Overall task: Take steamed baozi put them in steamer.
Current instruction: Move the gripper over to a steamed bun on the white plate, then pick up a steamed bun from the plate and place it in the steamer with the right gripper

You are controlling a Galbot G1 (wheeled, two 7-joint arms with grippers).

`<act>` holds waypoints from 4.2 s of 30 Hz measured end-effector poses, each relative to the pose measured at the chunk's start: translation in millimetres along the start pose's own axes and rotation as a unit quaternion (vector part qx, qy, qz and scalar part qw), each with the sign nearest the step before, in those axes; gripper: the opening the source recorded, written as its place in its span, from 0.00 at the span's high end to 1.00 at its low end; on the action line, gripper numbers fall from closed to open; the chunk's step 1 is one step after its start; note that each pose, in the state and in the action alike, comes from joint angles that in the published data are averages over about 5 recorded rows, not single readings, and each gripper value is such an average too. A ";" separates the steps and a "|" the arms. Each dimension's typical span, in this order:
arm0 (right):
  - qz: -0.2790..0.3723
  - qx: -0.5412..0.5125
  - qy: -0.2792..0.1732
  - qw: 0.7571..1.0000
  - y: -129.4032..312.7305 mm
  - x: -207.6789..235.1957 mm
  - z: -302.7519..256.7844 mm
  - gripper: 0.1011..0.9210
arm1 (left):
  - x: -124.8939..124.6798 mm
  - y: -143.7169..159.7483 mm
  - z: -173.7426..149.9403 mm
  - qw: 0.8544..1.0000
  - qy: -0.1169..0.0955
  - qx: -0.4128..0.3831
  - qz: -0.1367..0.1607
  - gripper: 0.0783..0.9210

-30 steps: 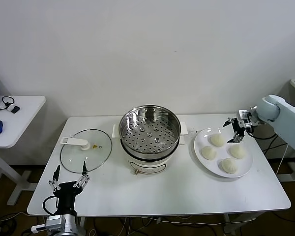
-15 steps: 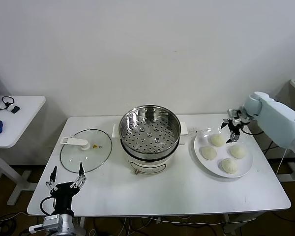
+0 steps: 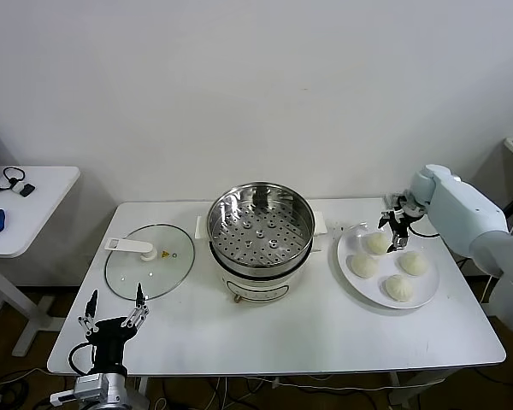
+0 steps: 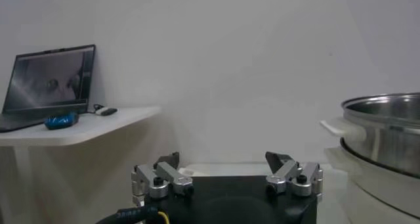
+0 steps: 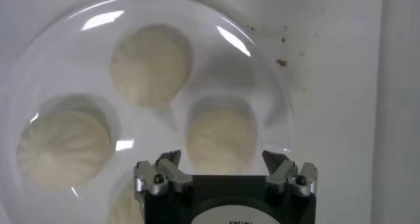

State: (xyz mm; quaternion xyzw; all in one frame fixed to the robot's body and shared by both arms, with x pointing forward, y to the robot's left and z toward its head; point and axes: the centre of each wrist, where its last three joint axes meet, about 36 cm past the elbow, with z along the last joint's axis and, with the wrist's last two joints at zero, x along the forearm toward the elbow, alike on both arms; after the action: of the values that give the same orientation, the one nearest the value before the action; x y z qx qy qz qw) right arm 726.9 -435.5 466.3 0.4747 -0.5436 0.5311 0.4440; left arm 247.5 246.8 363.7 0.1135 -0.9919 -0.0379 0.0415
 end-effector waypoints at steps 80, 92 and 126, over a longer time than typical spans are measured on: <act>0.089 0.528 -0.116 0.837 -66.8 201.7 -225.6 0.30 | 2.6 -4.7 -6.0 1.000 -0.020 0.000 0.007 0.12; 0.079 0.573 -0.101 0.809 -83.7 174.2 -308.0 0.30 | 1.1 -2.2 -6.2 1.000 -0.021 0.006 0.002 0.12; 0.056 0.563 -0.096 0.819 -81.5 104.7 -349.5 0.17 | -1.8 2.0 -5.2 1.000 -0.024 0.009 -0.007 0.12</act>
State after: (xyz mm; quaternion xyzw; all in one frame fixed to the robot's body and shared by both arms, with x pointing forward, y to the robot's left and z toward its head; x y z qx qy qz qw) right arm 783.8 -89.9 596.9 0.6592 -0.2153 0.7203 0.0151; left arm 249.2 248.7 368.9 0.1197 -0.9921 -0.0324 0.0161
